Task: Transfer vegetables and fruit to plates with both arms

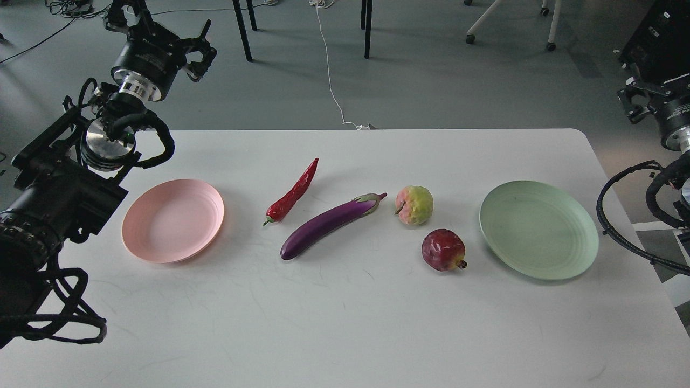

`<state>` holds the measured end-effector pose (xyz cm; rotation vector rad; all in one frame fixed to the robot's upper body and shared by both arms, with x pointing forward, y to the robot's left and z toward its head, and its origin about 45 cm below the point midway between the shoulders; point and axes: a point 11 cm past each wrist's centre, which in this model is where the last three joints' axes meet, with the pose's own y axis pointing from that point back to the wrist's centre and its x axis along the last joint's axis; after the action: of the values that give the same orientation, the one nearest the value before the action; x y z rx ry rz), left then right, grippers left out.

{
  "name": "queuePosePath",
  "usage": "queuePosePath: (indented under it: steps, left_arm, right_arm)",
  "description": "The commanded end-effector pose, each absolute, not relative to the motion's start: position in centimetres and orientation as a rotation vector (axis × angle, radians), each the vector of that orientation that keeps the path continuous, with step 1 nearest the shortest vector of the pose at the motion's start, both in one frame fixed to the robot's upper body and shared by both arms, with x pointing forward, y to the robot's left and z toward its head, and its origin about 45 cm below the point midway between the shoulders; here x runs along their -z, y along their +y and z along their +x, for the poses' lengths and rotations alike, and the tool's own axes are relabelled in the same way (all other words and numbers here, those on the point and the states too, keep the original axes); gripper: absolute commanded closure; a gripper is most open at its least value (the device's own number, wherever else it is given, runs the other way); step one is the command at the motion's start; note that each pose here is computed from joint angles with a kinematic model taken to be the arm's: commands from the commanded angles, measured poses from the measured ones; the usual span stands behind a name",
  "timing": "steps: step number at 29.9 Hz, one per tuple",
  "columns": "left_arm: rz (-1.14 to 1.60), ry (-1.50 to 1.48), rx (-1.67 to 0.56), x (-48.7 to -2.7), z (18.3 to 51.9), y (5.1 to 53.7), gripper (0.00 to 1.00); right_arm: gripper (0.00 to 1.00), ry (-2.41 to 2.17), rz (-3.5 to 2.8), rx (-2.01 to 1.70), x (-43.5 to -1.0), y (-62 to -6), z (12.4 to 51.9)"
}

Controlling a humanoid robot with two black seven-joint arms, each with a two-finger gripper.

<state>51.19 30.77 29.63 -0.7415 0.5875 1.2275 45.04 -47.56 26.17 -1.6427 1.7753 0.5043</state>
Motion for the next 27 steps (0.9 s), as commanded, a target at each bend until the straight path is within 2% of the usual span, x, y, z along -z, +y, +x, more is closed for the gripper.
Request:
queuePosePath:
  steps: [1, 8, 13, 18, 20, 23, 27]
  left_arm:
    - [-0.710, 0.596, -1.262, -28.9, 51.1, 30.9, 0.02]
    - [-0.688, 0.609, -1.274, -27.9, 50.8, 31.0, 0.02]
    - [-0.693, 0.609, -1.275, -27.9, 50.8, 31.1, 0.02]
    - [-0.696, 0.595, -1.274, -28.1, 50.7, 31.8, 0.02]
    - [-0.696, 0.587, -1.272, -28.2, 50.6, 32.2, 0.02]
    - [-0.696, 0.585, -1.265, -28.0, 50.4, 32.4, 0.02]
    - [-0.693, 0.572, -1.276, -28.2, 50.3, 33.2, 0.02]
  right_arm:
    - [0.01, 1.783, -1.645, -0.501, -26.3, -47.9, 44.9]
    - [0.01, 1.688, -1.739, -0.477, -28.5, -45.5, 45.8]
    - [0.01, 1.619, -1.934, -0.366, -33.5, -44.1, 46.3]
    - [0.01, 1.512, -2.284, -0.137, -40.5, -38.2, 48.2]
    - [0.01, 1.511, -2.489, 0.005, -42.1, -35.3, 49.2]
    - [0.01, 1.476, -2.745, 0.164, -42.6, -31.0, 50.1]
    - [0.01, 1.280, -3.122, 0.399, -40.8, -22.5, 50.4]
